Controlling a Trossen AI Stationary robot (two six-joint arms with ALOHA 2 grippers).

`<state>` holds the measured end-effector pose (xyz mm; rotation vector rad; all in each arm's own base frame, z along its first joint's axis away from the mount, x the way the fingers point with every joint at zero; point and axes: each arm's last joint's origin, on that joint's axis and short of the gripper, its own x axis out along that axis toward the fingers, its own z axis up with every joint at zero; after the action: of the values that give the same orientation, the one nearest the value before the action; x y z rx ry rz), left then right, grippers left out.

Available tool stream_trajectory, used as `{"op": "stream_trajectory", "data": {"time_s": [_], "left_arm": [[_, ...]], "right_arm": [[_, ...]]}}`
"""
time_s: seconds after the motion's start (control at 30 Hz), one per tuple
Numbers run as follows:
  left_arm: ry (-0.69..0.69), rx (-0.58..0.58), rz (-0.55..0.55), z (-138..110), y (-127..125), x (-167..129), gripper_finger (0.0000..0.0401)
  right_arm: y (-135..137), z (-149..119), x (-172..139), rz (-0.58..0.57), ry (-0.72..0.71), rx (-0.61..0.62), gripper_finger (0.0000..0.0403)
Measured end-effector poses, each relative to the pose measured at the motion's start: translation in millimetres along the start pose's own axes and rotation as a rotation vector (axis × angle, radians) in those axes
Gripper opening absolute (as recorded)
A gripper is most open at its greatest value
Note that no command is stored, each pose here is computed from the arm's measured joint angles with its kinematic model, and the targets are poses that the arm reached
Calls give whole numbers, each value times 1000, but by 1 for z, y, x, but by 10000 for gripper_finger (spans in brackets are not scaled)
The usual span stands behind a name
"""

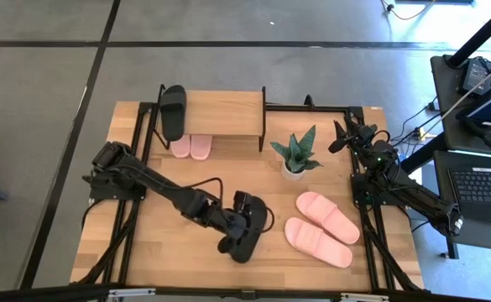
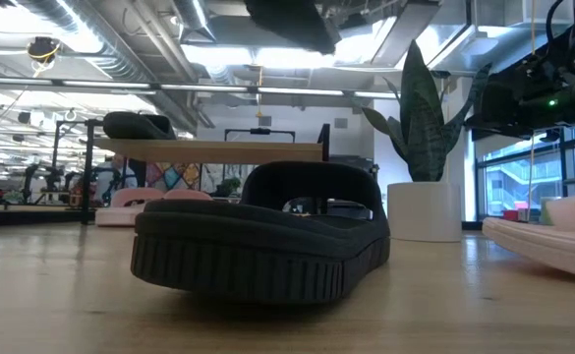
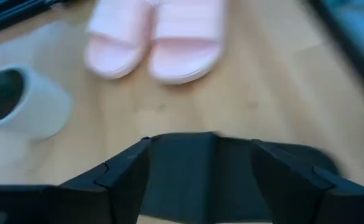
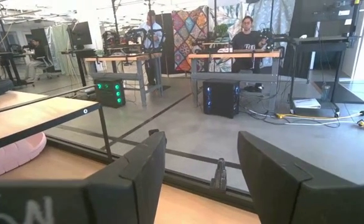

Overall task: Pick and place slides into the shelf
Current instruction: Put the black slipper on the shelf

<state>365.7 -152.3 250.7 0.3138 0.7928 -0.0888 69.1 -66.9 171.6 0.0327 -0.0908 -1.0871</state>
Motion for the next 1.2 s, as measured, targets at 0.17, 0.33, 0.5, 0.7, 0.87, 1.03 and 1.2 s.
{"op": "stream_trajectory", "data": {"time_s": [0.17,0.33,0.5,0.7,0.87,1.03,1.2], "left_arm": [[72,31,105,-12,-7,28,261],[118,67,70,-24,-25,56,261],[172,108,152,-38,-35,75,261],[183,112,276,-40,-26,80,261],[190,101,250,-40,-23,81,248],[195,92,208,-40,-22,82,197],[194,91,207,-40,-22,82,124]], "right_arm": [[0,0,0,0,0,0,200],[0,0,0,0,0,0,200],[0,0,0,0,0,0,200],[0,0,0,1,0,1,200],[0,0,0,0,0,1,200],[0,0,0,0,0,1,200],[0,0,0,1,0,1,200]]}}
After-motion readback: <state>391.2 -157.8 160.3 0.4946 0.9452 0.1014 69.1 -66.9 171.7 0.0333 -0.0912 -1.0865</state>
